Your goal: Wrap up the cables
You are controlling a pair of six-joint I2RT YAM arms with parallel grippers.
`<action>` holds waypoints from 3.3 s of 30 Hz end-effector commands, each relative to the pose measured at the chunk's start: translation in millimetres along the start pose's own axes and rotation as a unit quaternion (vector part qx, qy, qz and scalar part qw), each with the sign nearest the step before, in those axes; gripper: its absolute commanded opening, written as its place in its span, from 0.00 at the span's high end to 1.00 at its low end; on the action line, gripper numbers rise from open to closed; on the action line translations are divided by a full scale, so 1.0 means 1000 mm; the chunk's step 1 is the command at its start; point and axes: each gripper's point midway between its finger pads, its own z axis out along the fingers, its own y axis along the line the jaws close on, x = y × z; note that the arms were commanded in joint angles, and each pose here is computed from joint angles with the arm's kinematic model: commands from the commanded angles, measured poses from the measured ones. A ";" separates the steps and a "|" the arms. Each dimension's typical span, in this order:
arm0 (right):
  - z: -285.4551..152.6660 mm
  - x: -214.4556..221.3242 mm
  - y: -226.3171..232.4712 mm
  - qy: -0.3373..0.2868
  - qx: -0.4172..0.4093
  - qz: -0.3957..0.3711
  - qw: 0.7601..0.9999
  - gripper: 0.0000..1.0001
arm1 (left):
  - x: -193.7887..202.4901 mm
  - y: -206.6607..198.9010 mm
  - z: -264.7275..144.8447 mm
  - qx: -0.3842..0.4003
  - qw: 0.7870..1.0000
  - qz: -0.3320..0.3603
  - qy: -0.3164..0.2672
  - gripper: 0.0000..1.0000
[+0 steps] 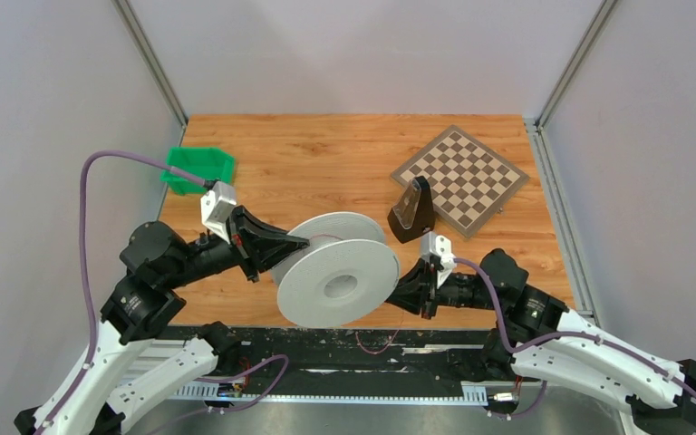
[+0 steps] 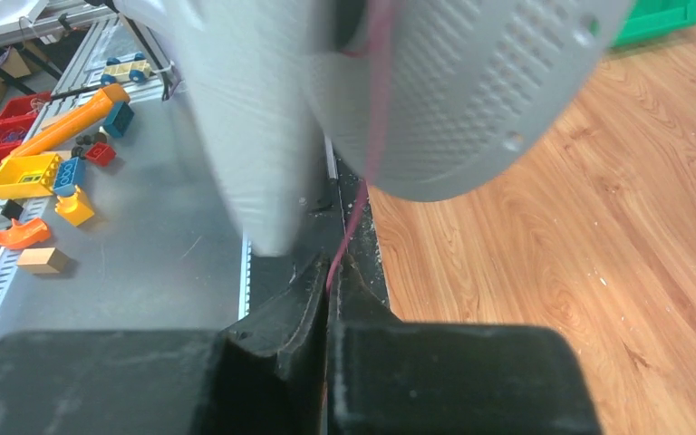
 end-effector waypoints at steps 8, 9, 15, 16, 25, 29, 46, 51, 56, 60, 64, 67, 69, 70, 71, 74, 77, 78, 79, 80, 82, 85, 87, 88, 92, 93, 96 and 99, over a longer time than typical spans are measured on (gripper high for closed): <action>-0.001 -0.024 0.006 -0.054 -0.013 -0.018 0.998 0.99 | -0.073 -0.033 -0.003 0.048 0.989 -0.061 -0.124 1.00; -0.001 -0.025 0.006 -0.058 -0.014 -0.014 0.998 0.98 | -0.076 -0.031 -0.003 0.044 0.986 -0.078 -0.139 1.00; 0.013 -0.040 0.006 -0.121 -0.025 0.040 0.992 0.94 | -0.084 0.005 -0.013 -0.028 0.953 -0.173 -0.247 1.00; 0.016 -0.039 0.006 -0.126 -0.028 0.051 0.990 0.94 | -0.087 0.007 -0.017 -0.032 0.947 -0.185 -0.262 1.00; 0.044 -0.014 -0.004 -0.117 -0.017 0.104 0.988 0.94 | -0.091 0.035 -0.011 -0.079 0.922 -0.238 -0.297 1.00; 0.051 -0.009 -0.002 -0.120 -0.016 0.118 0.986 0.91 | -0.094 0.048 -0.011 -0.099 0.911 -0.240 -0.319 1.00; 0.060 -0.026 -0.011 -0.183 0.016 0.162 0.969 0.95 | -0.083 0.094 -0.002 -0.172 0.878 -0.269 -0.358 1.00; 0.067 -0.051 -0.005 -0.198 -0.002 0.145 0.969 0.95 | -0.072 0.122 -0.008 -0.228 0.849 -0.286 -0.380 1.00; 0.078 -0.061 -0.020 -0.164 0.061 0.107 0.979 0.93 | -0.053 0.144 -0.008 -0.297 0.831 -0.311 -0.353 1.00; 0.082 -0.062 -0.013 -0.155 0.042 0.119 0.980 0.91 | -0.040 0.162 -0.011 -0.378 0.822 -0.296 -0.308 1.00; 0.097 -0.039 -0.017 -0.104 0.050 0.146 0.983 0.91 | -0.037 0.171 -0.023 -0.406 0.817 -0.261 -0.317 1.00; 0.110 -0.019 -0.021 -0.045 0.060 0.158 0.985 0.93 | -0.032 0.179 -0.029 -0.433 0.815 -0.232 -0.308 1.00; 0.116 -0.008 -0.021 -0.018 0.060 0.163 0.985 0.96 | -0.029 0.182 -0.029 -0.449 0.821 -0.207 -0.287 1.00; 0.119 -0.003 -0.022 -0.008 0.063 0.164 0.984 0.97 | -0.030 0.182 -0.029 -0.453 0.825 -0.193 -0.276 1.00; 0.121 0.000 -0.023 -0.001 0.065 0.165 0.984 0.99 | -0.027 0.182 -0.029 -0.456 0.829 -0.185 -0.265 1.00; 0.125 0.000 -0.024 0.004 0.063 0.161 0.985 1.00 | -0.019 0.185 -0.028 -0.465 0.839 -0.148 -0.239 1.00; 0.129 -0.003 -0.024 0.006 0.061 0.154 0.986 1.00 | -0.008 0.191 -0.027 -0.480 0.842 -0.127 -0.213 1.00; 0.130 -0.003 -0.024 0.009 0.062 0.153 0.986 1.00 | -0.003 0.195 -0.027 -0.486 0.842 -0.116 -0.201 1.00; 0.132 -0.002 -0.025 0.013 0.062 0.152 0.986 0.99 | 0.000 0.196 -0.026 -0.489 0.843 -0.109 -0.195 1.00; 0.134 0.000 -0.026 0.017 0.064 0.152 0.986 0.99 | 0.004 0.198 -0.024 -0.492 0.846 -0.095 -0.183 1.00; 0.137 0.005 -0.029 0.028 0.068 0.154 0.985 0.99 | 0.007 0.201 -0.023 -0.497 0.849 -0.072 -0.164 1.00; 0.140 0.009 -0.031 0.056 0.072 0.136 0.986 0.99 | 0.011 0.201 -0.020 -0.498 0.858 -0.023 -0.127 1.00; 0.138 0.011 -0.037 0.078 0.086 0.121 0.986 1.00 | 0.014 0.199 -0.016 -0.485 0.869 0.017 -0.098 1.00; 0.136 0.010 -0.041 0.084 0.092 0.116 0.985 1.00 | 0.018 0.197 -0.012 -0.475 0.876 0.028 -0.085 1.00; 0.128 0.004 -0.044 0.088 0.088 0.099 0.987 1.00 | 0.032 0.195 -0.011 -0.454 0.886 0.092 -0.029 1.00; 0.126 -0.001 -0.044 0.085 0.084 0.094 0.988 1.00 | 0.035 0.192 -0.010 -0.439 0.891 0.112 -0.016 1.00; 0.121 -0.010 -0.046 0.077 0.080 0.083 0.990 1.00 | 0.042 0.180 -0.003 -0.385 0.910 0.156 0.012 1.00; 0.118 -0.020 -0.046 0.070 0.067 0.061 0.993 1.00 | 0.046 0.166 0.001 -0.334 0.923 0.190 0.026 1.00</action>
